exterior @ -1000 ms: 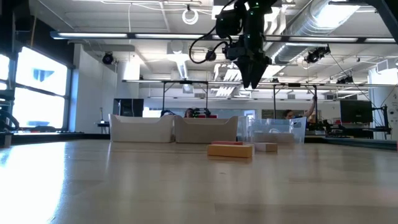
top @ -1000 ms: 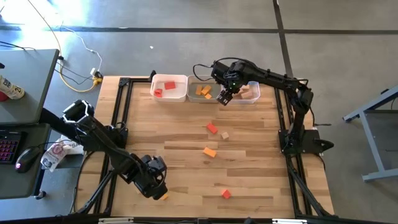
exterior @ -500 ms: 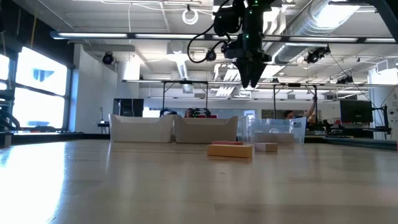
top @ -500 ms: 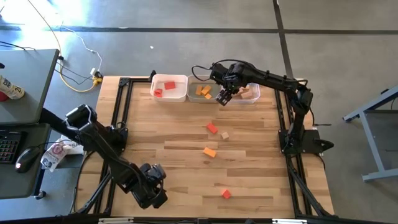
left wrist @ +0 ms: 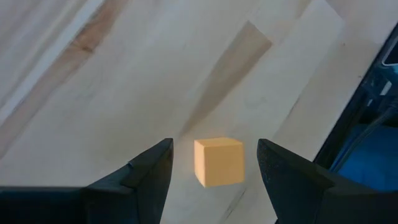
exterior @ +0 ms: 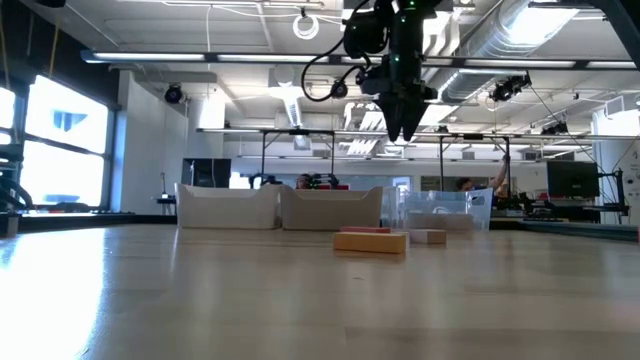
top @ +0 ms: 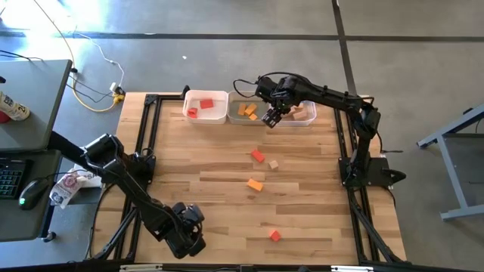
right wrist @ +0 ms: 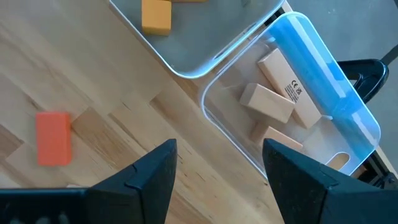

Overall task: Sort & place blocks by color
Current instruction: Put the yellow block into the gray bin

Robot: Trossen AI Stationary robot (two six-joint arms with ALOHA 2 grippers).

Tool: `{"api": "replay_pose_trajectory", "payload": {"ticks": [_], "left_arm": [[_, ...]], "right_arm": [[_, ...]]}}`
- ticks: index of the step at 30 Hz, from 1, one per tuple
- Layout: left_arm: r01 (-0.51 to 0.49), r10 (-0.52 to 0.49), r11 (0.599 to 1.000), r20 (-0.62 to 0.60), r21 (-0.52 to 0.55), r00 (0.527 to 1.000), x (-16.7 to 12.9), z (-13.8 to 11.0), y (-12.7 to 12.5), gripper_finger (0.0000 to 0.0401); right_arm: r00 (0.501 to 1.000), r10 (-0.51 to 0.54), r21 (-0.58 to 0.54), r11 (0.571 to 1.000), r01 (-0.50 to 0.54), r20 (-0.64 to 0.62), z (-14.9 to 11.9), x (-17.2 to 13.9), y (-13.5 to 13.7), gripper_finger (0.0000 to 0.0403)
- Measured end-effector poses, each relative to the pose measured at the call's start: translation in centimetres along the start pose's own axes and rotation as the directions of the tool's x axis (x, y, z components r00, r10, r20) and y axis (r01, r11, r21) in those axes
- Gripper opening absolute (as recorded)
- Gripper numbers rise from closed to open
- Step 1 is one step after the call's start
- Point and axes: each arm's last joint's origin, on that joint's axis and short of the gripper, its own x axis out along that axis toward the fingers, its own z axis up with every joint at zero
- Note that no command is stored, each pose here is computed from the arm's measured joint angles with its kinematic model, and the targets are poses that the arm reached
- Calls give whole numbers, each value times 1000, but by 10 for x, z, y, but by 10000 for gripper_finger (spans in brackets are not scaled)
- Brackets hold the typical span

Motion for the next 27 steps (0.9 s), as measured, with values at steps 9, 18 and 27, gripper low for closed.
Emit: {"api": "replay_pose_trajectory", "payload": {"ticks": [9,18,27], "left_arm": [[20,-20,1000,9,-5,1000,0,-3,-2,219],[3,-4,1000,-23,-16,1000,19,-12,-6,219],[13,-14,999,-30,-31,999,24,-19,-8,219]], "right_arm": [[1000,1,-1,1000,-1,5,1,0,0,224],[1000,2,5,1000,-2,9,1,0,1,224],[1000,4,5,1000,-4,12,1,0,1,224]]}}
